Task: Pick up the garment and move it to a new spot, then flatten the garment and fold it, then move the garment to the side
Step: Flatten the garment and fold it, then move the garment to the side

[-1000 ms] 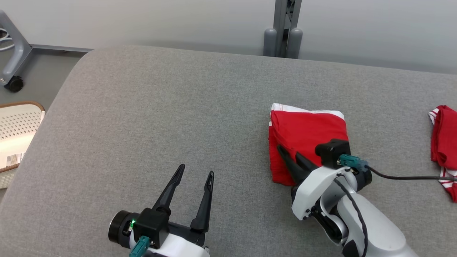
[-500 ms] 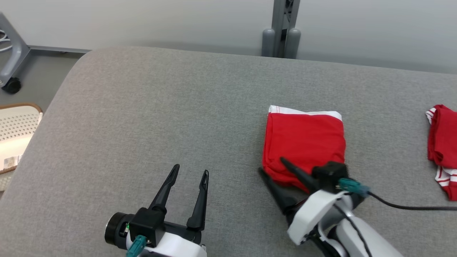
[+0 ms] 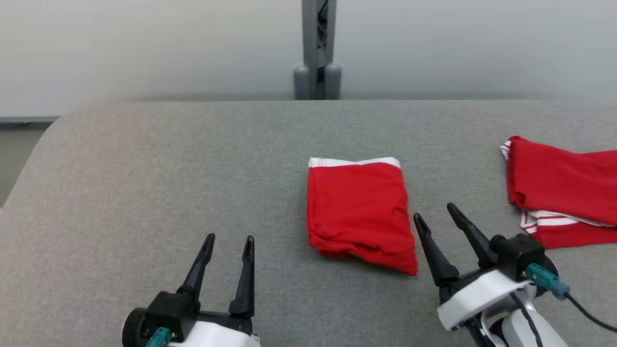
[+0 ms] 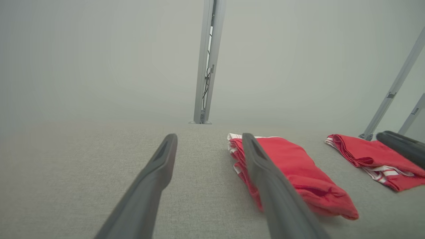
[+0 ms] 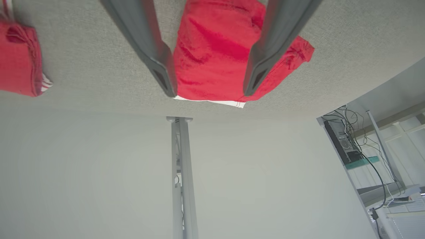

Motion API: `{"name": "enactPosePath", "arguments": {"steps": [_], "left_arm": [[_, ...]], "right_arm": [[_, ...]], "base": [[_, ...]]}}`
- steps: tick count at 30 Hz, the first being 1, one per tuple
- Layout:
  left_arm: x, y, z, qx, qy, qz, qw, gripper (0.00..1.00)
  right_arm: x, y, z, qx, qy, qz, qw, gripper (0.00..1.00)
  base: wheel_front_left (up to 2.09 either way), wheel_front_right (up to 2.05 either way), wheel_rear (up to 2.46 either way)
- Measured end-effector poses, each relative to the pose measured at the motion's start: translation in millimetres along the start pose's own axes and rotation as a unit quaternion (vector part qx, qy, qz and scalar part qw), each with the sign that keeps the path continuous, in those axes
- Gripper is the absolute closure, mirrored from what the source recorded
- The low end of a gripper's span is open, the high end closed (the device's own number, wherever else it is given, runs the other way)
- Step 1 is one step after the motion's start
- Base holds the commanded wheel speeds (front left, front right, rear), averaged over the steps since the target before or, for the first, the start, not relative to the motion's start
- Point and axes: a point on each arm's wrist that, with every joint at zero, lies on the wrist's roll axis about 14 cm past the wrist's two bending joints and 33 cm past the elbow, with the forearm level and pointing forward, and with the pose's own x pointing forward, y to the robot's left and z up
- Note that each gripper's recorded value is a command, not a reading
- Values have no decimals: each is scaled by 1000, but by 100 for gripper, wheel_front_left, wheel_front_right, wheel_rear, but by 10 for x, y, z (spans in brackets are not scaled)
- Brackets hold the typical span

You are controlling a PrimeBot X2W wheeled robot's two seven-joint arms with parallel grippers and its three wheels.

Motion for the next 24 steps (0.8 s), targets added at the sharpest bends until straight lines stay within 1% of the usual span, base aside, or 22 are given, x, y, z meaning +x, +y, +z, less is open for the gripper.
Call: {"name": "enactPosePath", "arguments": {"steps": [2, 4, 7, 14, 19, 24], "left_arm": [[-11, -26, -3, -12, 1, -1, 1000, 0], [-28, -53, -8, -20, 3, -2, 1000, 0], [-48, -100, -14, -18, 4, -8, 1000, 0], [-159, -98, -37, -13, 8, -6, 1000, 0], [-226, -89, -38, -11, 9, -6, 1000, 0], [-267, -30, 9, -7, 1, 3, 1000, 0]], "right_arm": [[-97, -91, 28, -25, -5, -11, 1000, 0], [-202, -172, 36, -36, -8, -25, 999, 0], [-370, -262, -13, -37, -6, -44, 998, 0], [-695, -340, -78, -43, -1, -68, 997, 0], [-849, -380, -36, -39, -12, -87, 995, 0], [-912, -401, 45, -42, -26, -96, 994, 0]], "base": [[0, 0, 0], [0, 0, 0], [0, 0, 0], [0, 0, 0], [0, 0, 0], [0, 0, 0]]}}
